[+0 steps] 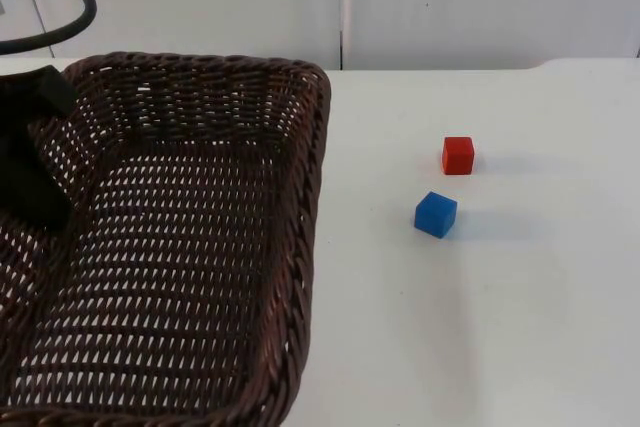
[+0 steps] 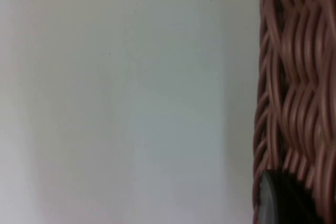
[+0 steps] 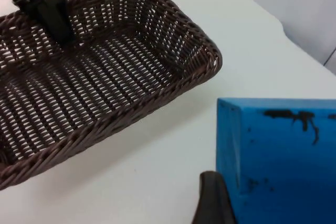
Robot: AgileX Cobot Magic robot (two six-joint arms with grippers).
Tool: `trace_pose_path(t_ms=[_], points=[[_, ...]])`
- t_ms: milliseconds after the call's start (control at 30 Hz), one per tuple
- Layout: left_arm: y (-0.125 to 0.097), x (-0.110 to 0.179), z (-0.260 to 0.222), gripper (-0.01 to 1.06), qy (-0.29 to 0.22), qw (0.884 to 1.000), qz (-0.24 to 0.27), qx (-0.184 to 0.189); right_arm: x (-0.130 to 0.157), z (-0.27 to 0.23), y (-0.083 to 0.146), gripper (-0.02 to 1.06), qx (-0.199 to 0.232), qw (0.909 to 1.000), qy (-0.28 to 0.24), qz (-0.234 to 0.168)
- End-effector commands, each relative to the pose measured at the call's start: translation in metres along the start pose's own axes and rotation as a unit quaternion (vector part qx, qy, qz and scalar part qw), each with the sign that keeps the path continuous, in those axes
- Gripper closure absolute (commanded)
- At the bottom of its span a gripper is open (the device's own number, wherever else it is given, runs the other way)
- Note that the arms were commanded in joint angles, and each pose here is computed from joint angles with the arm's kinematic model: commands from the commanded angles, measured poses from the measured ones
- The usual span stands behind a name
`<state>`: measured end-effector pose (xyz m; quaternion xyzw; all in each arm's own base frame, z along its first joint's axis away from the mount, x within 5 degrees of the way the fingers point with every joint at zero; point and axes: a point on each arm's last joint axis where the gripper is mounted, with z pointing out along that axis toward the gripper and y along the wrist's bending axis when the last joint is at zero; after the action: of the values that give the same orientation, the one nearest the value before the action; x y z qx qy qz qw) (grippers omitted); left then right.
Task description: Pick up the basket with the left hand and place the largest block into the basket with the right hand.
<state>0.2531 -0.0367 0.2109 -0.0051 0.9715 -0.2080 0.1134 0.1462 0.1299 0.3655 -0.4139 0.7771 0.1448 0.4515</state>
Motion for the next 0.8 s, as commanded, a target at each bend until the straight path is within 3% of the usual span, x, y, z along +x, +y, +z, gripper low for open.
trace_pose_path(t_ms=[0, 333, 467, 567, 767], points=[[-0.004, 0.001, -0.003, 1.05, -0.008, 1.000, -0.015, 0.016, -0.003, 0.005, 0.000, 1.05, -0.002, 1.0000, -0.001, 0.008], [-0.004, 0.001, -0.003, 1.05, -0.008, 1.000, -0.015, 0.016, -0.030, 0.063, -0.005, 1.05, -0.056, 0.9948, 0.063, 0.058], [-0.004, 0.001, -0.003, 1.05, -0.008, 1.000, -0.015, 0.016, -0.043, 0.093, -0.003, 1.05, -0.075, 0.9920, 0.088, 0.050], [-0.004, 0.001, -0.003, 1.05, -0.008, 1.000, -0.015, 0.016, -0.059, 0.125, 0.006, 1.05, -0.098, 0.9897, 0.104, 0.013], [-0.004, 0.001, -0.003, 1.05, -0.008, 1.000, -0.015, 0.016, -0.076, 0.175, 0.019, 1.05, -0.124, 0.9836, 0.131, -0.009]])
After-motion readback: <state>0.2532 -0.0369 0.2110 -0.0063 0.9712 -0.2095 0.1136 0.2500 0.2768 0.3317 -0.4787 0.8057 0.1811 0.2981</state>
